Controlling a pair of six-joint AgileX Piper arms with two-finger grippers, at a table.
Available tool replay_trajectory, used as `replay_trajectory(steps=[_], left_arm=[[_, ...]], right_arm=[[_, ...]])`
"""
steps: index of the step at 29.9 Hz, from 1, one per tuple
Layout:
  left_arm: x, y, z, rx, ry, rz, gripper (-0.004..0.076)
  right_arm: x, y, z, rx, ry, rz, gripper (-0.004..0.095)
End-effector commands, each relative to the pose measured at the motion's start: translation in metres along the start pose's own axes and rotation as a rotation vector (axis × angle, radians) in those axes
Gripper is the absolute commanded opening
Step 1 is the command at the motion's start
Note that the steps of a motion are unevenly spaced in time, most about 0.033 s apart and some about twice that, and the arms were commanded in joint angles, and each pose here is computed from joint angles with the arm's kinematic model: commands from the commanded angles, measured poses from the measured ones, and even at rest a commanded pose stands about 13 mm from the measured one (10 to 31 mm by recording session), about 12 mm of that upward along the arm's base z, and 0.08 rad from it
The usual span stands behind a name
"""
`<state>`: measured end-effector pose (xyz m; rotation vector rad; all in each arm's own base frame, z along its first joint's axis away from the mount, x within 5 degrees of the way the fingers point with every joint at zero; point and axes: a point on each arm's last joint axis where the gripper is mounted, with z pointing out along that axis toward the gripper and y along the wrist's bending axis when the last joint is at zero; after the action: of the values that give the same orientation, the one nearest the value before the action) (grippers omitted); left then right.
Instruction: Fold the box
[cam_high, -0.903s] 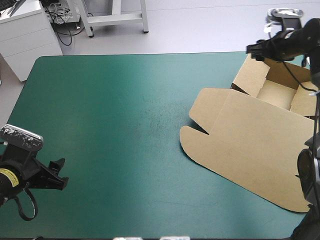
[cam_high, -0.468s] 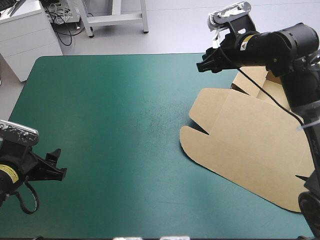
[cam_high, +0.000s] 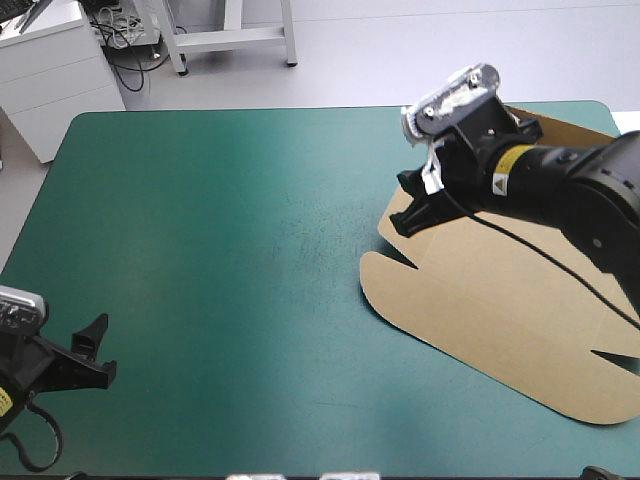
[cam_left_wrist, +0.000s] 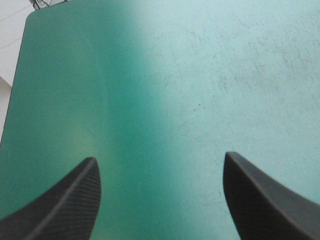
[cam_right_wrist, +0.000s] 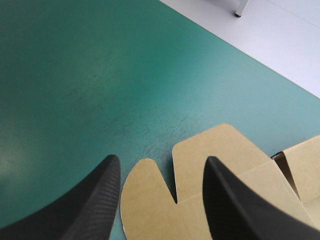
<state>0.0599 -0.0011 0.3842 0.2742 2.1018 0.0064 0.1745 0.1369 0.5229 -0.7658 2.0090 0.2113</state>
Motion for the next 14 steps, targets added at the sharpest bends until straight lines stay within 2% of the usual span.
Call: replay_trajectory(steps=[1,4,14], left_arm=[[-0.004,0.002,-0.013,0.02,-0.132,-0.022,0.0488],[0.002,0.003,-0.014,0.024,-0.156,-0.024,0.0488],[0.032,-0.008,0.011,0.071,-0.107,-0.013,0.0482]], right_arm=[[0.015,-0.003,-0.022,0.026,-0.141,0.008,0.0461],[0.041,0.0,-0.025,0.02,-0.16,0.011,0.0461],[0.133,0.012,-0.004,-0.005,-0.059,0.034,0.0387]])
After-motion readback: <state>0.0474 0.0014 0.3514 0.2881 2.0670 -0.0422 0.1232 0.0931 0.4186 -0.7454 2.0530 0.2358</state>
